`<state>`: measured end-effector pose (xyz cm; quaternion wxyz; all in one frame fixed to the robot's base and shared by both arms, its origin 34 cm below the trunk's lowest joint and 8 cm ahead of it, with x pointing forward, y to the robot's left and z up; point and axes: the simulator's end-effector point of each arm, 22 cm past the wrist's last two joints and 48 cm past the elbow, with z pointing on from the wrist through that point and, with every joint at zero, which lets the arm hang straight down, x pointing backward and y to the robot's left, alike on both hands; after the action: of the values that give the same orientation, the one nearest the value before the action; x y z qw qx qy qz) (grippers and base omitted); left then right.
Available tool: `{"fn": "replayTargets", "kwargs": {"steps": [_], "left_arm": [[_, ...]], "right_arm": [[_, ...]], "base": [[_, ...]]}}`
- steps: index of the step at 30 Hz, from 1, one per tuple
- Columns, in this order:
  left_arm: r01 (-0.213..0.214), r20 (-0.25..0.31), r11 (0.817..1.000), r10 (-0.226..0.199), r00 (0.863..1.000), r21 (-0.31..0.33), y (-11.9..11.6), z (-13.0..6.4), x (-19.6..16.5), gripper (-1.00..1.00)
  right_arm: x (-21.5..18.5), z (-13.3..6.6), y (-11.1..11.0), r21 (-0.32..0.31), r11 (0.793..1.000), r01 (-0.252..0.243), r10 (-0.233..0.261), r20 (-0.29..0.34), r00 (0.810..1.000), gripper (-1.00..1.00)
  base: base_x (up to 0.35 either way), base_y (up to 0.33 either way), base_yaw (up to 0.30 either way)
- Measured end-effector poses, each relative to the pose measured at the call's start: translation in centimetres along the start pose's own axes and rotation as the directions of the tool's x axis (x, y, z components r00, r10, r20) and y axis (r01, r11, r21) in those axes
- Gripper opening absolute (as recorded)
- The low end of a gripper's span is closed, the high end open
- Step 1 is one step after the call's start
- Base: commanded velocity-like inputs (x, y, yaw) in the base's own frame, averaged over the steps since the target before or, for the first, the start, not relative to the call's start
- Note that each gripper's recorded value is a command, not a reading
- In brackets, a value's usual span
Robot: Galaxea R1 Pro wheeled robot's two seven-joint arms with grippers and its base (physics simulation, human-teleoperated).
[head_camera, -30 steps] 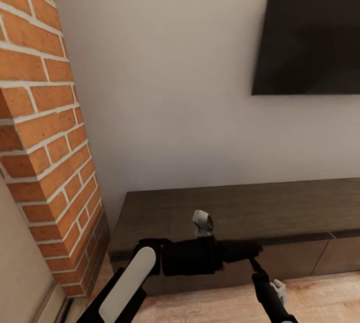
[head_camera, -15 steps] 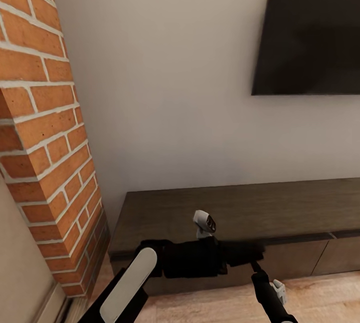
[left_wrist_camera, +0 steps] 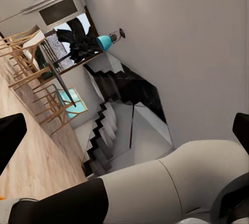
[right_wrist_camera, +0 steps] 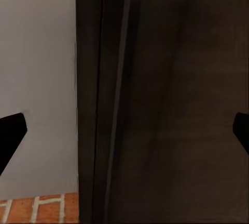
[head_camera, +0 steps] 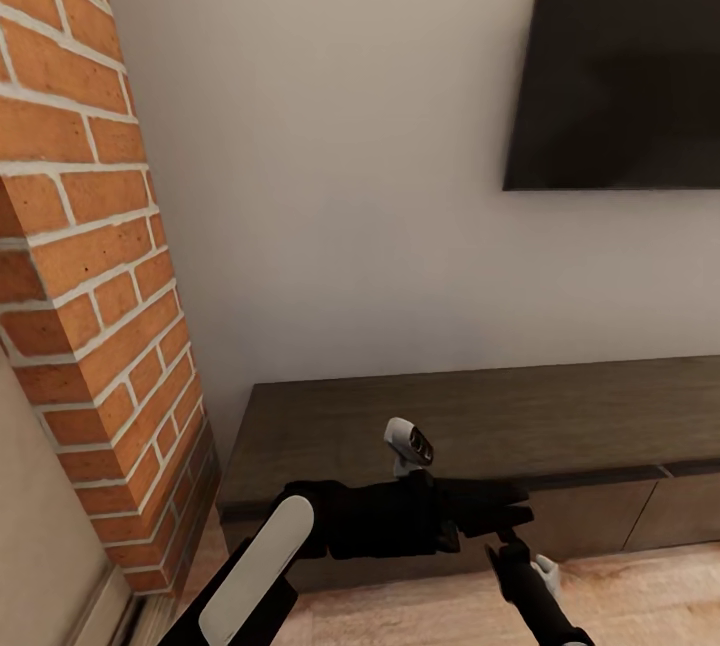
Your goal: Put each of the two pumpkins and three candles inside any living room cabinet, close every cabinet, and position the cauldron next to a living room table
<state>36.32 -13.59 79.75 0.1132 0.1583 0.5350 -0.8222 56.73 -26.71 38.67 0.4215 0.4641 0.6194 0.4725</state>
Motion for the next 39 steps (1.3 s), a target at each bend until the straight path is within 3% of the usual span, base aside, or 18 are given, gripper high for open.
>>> {"fn": "replayTargets", "kwargs": {"steps": [13, 21, 34, 39], "left_arm": [[0.002, 0.000, 1.000, -0.002, 1.000, 0.003, 0.0, 0.0, 0.0, 1.00], [0.004, -0.004, 1.000, -0.004, 1.000, 0.002, 0.0, 0.1, 0.2, 1.00], [0.002, -0.004, 1.000, -0.002, 1.000, 0.004, -0.1, 0.1, 0.2, 1.00], [0.002, -0.004, 1.000, -0.002, 1.000, 0.004, -0.1, 0.1, 0.2, 1.00]], "right_arm": [[0.8, -0.2, 1.4, -0.063, 0.996, -0.061, 0.058, -0.050, 0.997, 1.00], [0.8, -0.4, 3.5, -0.157, 0.985, -0.077, 0.068, -0.059, 0.996, 1.00], [0.7, -0.5, 3.5, -0.160, 0.984, -0.072, 0.065, -0.053, 0.997, 1.00], [0.1, -0.5, 3.5, -0.164, 0.982, -0.091, 0.088, -0.028, 0.996, 1.00]], "base": [[0.000, 0.000, 0.000], [0.000, 0.000, 0.000], [0.039, -0.023, 0.000], [0.036, -0.034, 0.000]]}}
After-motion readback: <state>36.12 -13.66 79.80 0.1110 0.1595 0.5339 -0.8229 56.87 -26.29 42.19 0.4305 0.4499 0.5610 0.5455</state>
